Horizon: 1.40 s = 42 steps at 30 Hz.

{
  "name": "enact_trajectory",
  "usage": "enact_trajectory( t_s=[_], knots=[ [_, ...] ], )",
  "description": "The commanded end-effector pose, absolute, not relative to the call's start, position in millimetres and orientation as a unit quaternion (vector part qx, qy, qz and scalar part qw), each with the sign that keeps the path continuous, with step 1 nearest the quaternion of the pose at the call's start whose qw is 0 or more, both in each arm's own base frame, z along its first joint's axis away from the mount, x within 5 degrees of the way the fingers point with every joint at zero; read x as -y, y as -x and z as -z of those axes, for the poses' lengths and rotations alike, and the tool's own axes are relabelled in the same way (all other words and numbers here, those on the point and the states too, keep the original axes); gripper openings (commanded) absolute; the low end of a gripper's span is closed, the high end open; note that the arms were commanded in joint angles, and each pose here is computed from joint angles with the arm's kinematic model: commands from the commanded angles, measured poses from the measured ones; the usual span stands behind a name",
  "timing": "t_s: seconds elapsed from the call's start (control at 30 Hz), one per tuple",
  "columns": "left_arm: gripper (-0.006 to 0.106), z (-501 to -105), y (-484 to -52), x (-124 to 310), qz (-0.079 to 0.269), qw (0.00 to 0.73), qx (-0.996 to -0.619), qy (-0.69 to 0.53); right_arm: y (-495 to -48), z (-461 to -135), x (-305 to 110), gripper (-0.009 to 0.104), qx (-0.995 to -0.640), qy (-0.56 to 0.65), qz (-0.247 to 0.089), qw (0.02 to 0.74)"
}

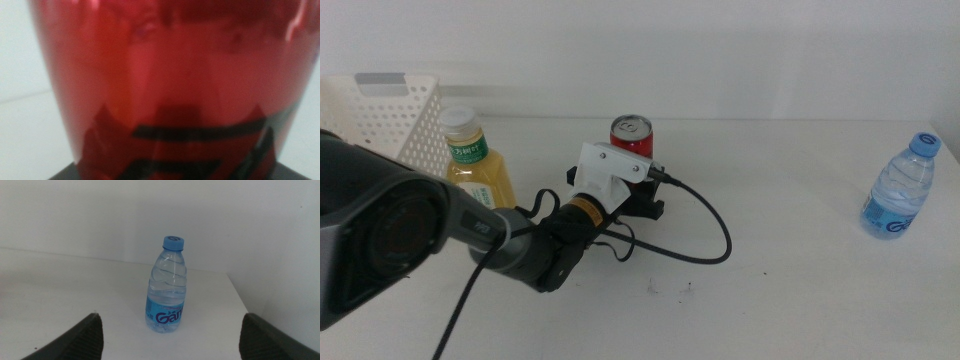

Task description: Use arms to grab the bottles and put them into the dustbin to the left of the table.

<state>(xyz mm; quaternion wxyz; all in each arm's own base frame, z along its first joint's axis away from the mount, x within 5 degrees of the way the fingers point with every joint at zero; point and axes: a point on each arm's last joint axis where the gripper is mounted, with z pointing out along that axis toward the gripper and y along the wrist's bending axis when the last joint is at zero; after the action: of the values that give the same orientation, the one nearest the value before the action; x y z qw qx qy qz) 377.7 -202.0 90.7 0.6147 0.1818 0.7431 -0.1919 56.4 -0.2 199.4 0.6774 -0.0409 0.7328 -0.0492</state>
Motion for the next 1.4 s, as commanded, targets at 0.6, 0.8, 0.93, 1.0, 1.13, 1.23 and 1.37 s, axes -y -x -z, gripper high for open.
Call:
enact_trajectory(
  t_s=[0.6,0.8,0.93,1.0,1.13,1.23,1.37],
  knots=[
    [0.030,-195.3,-321.9,172.4,0.186,0.624,-0.731,-0.203,-56.3,-199.0,0.6,0.093,-0.730,0.044,0.057,0.680],
    [0.030,-231.9,-307.3,163.1,0.172,0.608,-0.748,-0.204,-56.3,-199.0,0.6,0.093,-0.730,0.044,0.057,0.680],
    [0.030,-252.2,-295.1,155.1,0.169,0.589,-0.767,-0.192,-56.3,-199.0,0.6,0.093,-0.730,0.044,0.057,0.680],
    [0.030,-261.2,-289.5,151.6,0.175,0.583,-0.773,-0.178,-56.3,-199.0,0.6,0.093,-0.730,0.044,0.057,0.680],
    [0.030,-279.2,-277.8,142.9,0.174,0.549,-0.804,-0.150,-56.3,-199.0,0.6,0.093,-0.730,0.044,0.057,0.680],
    [0.030,-292.0,-270.1,136.4,0.154,0.515,-0.831,-0.144,-56.3,-199.0,0.6,0.093,-0.730,0.044,0.057,0.680],
    [0.030,-309.1,-267.5,133.1,0.141,0.490,-0.849,-0.137,-56.3,-199.0,0.6,0.093,-0.730,0.044,0.057,0.680]
  ],
)
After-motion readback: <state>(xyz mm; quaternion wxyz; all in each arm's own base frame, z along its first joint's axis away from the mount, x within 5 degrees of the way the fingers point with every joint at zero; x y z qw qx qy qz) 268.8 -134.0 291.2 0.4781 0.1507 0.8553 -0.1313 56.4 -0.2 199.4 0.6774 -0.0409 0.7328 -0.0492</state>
